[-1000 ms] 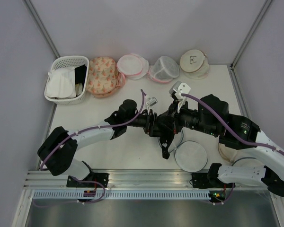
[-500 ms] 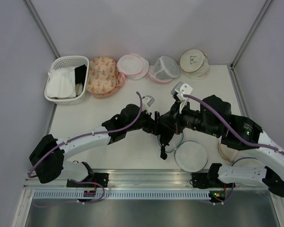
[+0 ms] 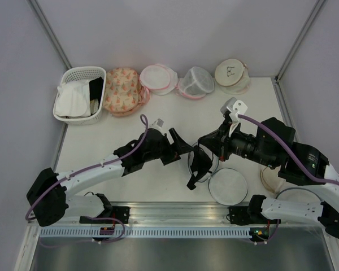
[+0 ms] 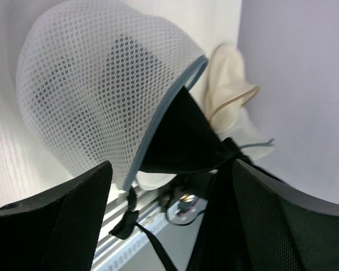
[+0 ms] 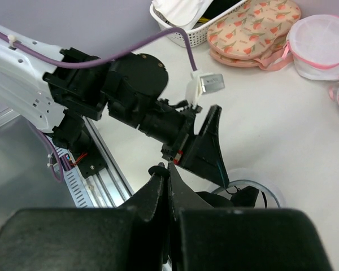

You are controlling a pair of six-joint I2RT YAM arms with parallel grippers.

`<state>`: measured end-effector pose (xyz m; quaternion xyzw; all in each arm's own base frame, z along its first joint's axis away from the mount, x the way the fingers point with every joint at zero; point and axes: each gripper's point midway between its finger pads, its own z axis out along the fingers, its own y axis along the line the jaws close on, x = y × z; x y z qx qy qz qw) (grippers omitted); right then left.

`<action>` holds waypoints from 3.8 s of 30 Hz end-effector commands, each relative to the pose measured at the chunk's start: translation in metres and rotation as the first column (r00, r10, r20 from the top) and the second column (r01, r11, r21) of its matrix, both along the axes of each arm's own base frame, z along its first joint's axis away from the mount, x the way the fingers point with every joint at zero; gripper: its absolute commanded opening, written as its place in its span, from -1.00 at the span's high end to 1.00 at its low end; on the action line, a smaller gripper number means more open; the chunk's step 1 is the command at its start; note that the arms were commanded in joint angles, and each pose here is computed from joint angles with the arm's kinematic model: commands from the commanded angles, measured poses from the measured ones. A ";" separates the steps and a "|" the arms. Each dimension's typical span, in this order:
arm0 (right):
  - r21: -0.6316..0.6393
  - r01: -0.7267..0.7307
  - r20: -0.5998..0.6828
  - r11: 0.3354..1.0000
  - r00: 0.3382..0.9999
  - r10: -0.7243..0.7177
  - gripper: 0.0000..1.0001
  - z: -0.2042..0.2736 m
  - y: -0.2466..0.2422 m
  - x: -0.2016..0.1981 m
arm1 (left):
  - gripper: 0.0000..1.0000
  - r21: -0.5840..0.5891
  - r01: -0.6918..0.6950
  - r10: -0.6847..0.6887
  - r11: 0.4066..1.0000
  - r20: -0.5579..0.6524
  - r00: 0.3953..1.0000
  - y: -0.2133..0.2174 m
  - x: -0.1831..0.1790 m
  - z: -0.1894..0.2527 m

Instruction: Unzip the laundry bag and remove the bra

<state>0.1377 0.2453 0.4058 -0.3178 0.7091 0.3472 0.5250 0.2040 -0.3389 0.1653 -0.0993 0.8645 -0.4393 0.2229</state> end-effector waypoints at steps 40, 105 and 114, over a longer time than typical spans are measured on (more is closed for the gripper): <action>-0.081 0.012 -0.009 0.997 1.000 -0.013 0.99 -0.027 0.008 0.009 | 0.95 -0.673 0.190 -0.429 0.715 -0.208 0.879 -0.117 -0.030 0.088; -0.112 0.422 -0.076 0.900 0.899 -0.431 -0.89 -0.091 -0.076 0.031 | 0.95 -0.075 -0.675 0.513 0.734 0.712 0.479 0.425 0.314 0.318; -0.178 0.416 -0.089 0.892 0.896 -0.435 -0.92 -0.118 -0.075 0.030 | 0.95 0.029 -0.710 0.525 0.703 0.653 0.547 0.449 0.354 0.250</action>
